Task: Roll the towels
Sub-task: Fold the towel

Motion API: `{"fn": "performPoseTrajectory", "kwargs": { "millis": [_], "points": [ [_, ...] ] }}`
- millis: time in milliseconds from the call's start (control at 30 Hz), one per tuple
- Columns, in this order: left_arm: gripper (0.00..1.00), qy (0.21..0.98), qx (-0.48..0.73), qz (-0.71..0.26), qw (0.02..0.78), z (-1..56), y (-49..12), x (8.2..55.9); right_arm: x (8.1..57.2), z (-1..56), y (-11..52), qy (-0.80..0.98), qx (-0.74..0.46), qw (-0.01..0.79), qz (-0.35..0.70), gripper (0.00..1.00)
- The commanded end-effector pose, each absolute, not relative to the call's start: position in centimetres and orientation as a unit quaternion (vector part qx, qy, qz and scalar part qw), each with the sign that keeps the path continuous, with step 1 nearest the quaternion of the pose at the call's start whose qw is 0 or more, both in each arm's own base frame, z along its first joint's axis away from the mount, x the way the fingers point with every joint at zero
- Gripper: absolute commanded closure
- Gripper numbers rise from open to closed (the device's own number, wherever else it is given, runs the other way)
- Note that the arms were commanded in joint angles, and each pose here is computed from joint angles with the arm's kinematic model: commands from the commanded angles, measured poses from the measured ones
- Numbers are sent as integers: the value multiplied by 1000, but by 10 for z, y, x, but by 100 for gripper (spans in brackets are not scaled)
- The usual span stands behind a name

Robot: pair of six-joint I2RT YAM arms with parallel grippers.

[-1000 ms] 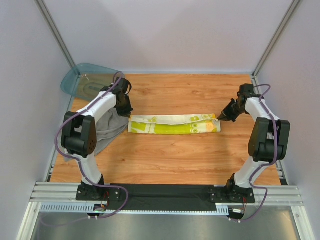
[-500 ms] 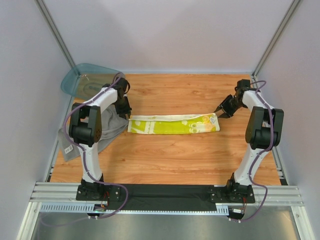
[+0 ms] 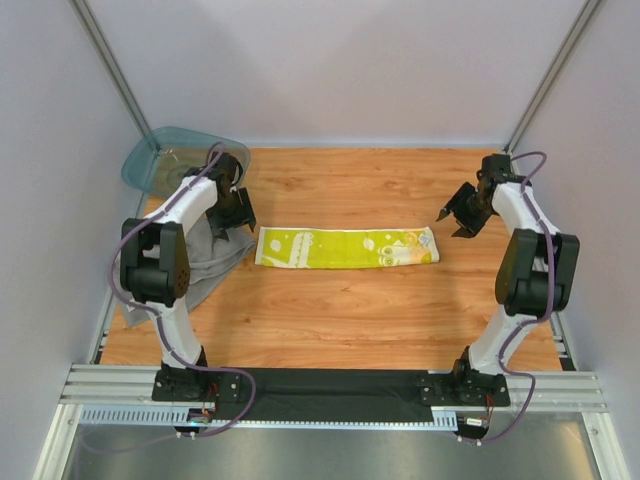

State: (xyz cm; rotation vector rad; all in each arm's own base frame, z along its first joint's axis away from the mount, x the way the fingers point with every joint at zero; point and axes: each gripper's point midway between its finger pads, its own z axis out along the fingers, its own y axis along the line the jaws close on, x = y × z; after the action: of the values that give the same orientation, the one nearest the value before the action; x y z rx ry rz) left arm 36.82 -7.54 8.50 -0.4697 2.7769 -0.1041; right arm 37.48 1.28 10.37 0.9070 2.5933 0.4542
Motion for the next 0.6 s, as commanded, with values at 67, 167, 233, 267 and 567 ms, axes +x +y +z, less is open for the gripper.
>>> {"fn": "performPoseTrajectory", "kwargs": {
  "millis": [67,167,233,267,567],
  "points": [
    [41,967,-129,-71,205,105,-117,348,367,137,102,900,172,216,336,66],
    [41,970,-109,-101,195,90,-143,340,360,129,126,884,160,191,395,86],
    [42,971,-109,-108,183,78,-150,340,360,122,129,880,166,182,405,100],
    [43,972,-110,-108,175,71,-150,337,361,114,129,882,169,176,404,100],
    [46,983,-101,-67,140,24,-141,339,351,48,100,909,238,127,317,100]
  ]
}}
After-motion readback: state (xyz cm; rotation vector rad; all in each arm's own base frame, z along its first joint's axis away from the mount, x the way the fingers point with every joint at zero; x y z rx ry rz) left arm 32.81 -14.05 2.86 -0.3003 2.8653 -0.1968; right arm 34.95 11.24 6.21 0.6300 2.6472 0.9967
